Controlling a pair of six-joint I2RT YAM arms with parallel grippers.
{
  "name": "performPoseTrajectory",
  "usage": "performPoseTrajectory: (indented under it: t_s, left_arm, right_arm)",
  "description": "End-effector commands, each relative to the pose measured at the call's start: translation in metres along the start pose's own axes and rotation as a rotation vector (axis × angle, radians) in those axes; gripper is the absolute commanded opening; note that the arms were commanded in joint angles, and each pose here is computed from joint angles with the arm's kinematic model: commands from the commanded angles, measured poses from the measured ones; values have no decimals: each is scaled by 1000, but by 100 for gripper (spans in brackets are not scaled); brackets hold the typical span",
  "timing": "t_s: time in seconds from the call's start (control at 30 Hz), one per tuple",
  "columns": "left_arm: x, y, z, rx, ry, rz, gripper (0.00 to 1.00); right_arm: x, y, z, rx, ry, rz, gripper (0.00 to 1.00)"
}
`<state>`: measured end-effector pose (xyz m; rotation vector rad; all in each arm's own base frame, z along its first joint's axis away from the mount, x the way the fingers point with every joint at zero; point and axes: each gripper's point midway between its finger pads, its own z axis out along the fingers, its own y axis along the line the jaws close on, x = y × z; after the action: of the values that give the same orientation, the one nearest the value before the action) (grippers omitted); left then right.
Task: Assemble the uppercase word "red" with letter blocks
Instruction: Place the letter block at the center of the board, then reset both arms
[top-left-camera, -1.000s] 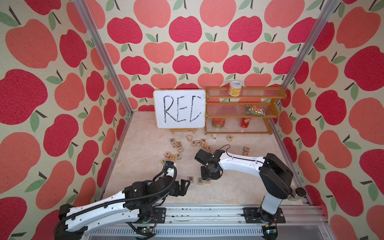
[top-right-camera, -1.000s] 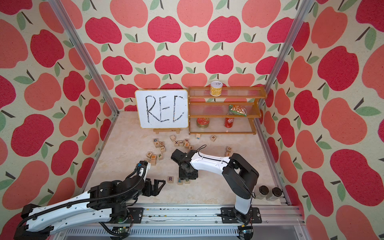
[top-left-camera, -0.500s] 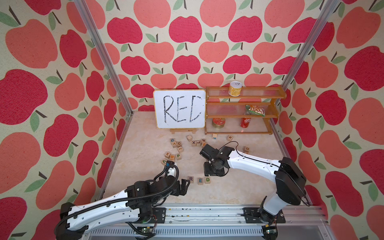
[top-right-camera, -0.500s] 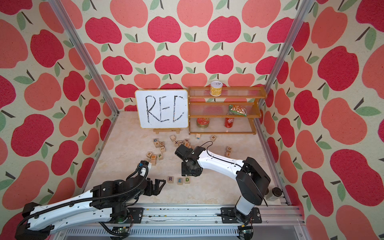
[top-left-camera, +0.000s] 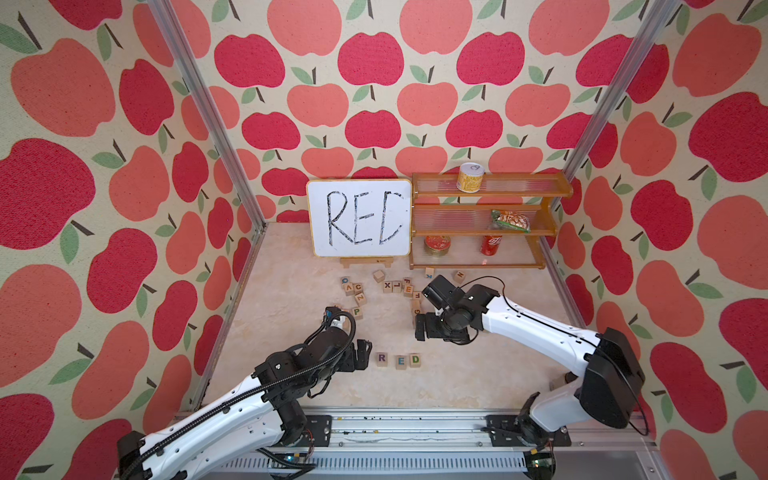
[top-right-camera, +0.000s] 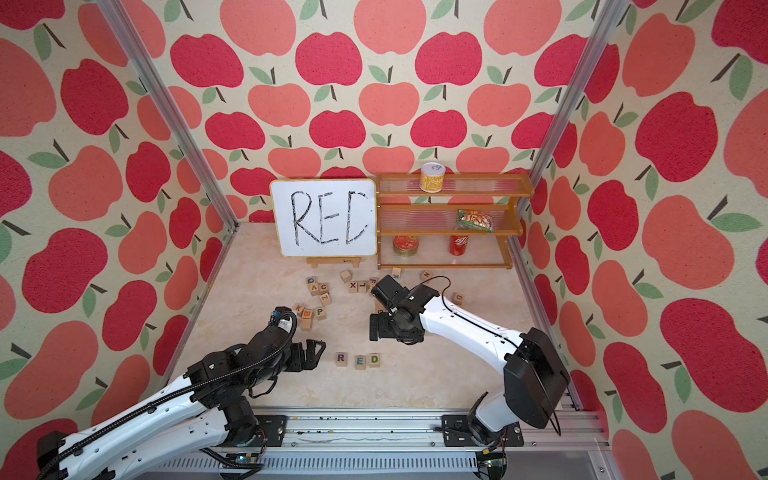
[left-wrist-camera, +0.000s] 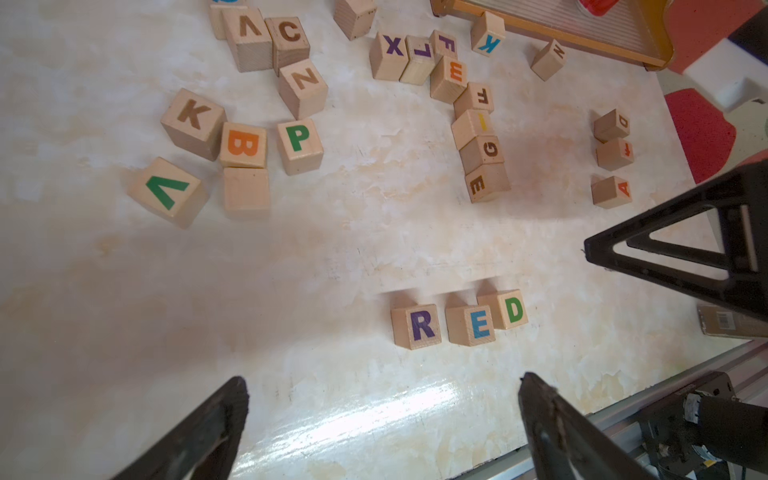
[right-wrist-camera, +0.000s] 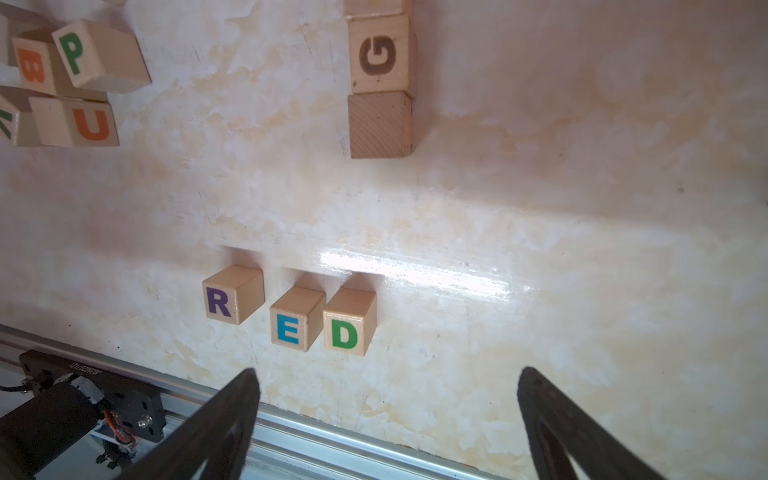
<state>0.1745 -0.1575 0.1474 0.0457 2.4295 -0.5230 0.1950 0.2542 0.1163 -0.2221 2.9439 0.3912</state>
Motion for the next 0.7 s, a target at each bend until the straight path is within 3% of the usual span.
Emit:
performPoseTrajectory:
  t_s: [0.0, 0.37, 0.67]
  left_arm:
    - [-14, -11, -2, 58, 13, 42, 100]
    - [-54, 12, 18, 31, 27, -7, 100]
    - [-85, 65, 46, -103, -17, -75, 99]
  right_arm:
    - [-2, -12, -10, -10, -5, -38, 99]
    - [-52, -58, -34, -17, -127, -27, 99]
    - [-98, -113, -43, 44, -287, -32, 99]
